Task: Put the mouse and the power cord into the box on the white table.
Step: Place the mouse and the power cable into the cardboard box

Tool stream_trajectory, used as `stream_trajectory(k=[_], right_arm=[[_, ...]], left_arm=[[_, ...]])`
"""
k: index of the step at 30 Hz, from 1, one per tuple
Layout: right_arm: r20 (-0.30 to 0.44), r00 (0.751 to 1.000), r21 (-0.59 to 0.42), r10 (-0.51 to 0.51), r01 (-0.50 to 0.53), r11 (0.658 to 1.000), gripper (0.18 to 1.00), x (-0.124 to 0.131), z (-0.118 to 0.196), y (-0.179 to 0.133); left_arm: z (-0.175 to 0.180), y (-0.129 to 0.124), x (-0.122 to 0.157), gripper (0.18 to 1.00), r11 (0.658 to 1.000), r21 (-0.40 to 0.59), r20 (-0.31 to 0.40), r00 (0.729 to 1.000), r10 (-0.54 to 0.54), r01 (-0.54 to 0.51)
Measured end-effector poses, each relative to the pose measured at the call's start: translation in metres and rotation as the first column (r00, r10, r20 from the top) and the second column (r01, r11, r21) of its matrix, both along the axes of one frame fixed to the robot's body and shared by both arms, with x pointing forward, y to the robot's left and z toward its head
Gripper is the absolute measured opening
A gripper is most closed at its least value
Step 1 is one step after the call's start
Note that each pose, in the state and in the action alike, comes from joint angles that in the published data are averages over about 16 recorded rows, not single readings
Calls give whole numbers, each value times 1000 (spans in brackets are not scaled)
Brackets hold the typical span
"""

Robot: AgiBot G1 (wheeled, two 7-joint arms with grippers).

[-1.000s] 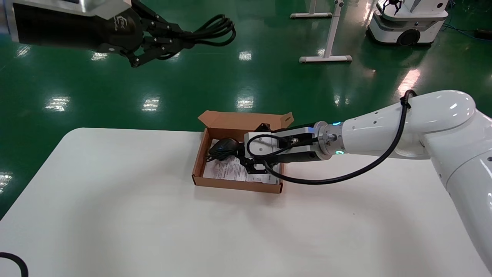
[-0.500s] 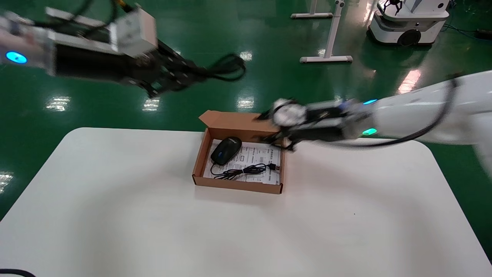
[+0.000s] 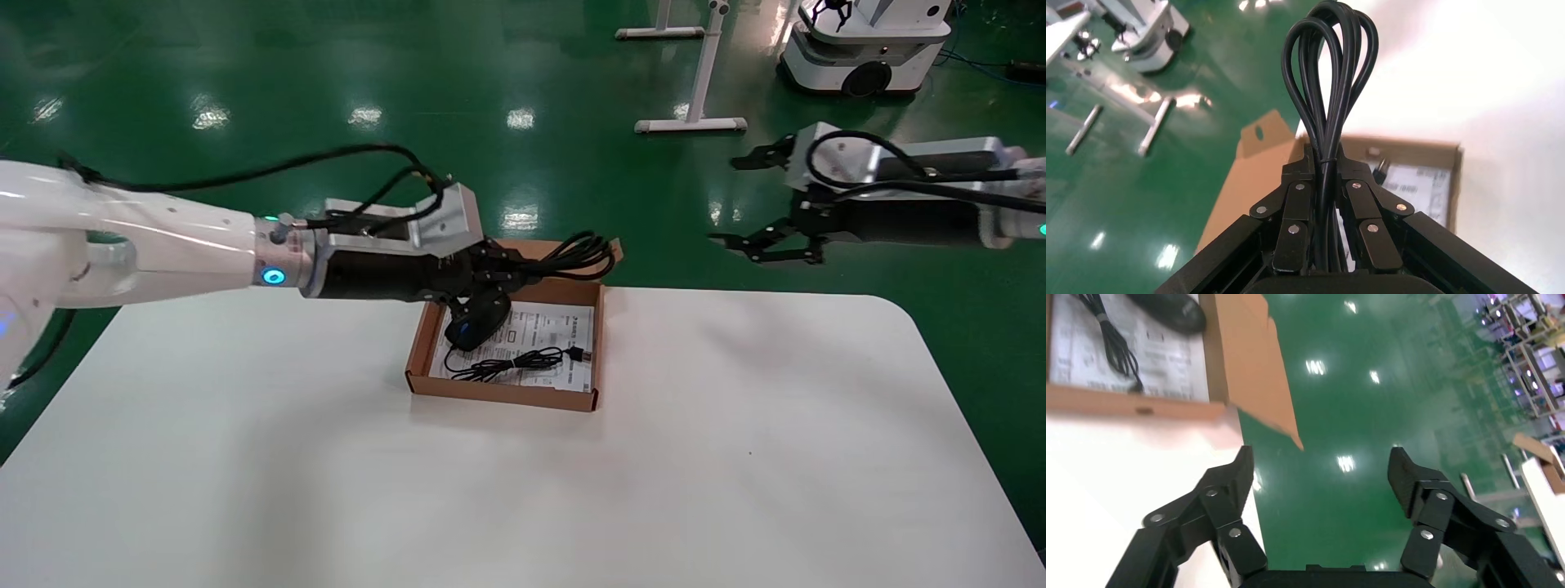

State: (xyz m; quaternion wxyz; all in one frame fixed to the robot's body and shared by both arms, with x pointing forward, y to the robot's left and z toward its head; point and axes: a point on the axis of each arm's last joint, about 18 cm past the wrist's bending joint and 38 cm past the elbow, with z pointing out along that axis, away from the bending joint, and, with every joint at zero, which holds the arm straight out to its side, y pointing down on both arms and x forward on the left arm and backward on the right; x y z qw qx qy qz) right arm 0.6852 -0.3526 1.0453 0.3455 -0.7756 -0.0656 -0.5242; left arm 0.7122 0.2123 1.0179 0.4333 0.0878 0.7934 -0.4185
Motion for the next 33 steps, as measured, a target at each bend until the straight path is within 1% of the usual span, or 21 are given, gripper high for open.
stream_trajectory(k=[4,10,16,22,33], right_arm=[[-1,1000,-1,-25,25,1000,792,-2,0,-12],[-4,999,-3,-35,35,999,894,-3,0,-15],[-7,999,-3,-32,32,999,959,-2,2,-11],[-12,1000,-6,-25,25,1000,992,-1,2,-7],[-27,999,-3,-24,24,1000,1001,0,-1,-5]], left_arm=[[-10,-2,10,230,998,35,14,999,42,-43],[-19,2,21,230,992,76,37,995,96,-99],[-25,3,24,230,990,87,37,993,110,-113],[-28,-1,23,230,992,80,28,995,98,-100],[-34,-9,20,232,994,89,13,998,65,-66]])
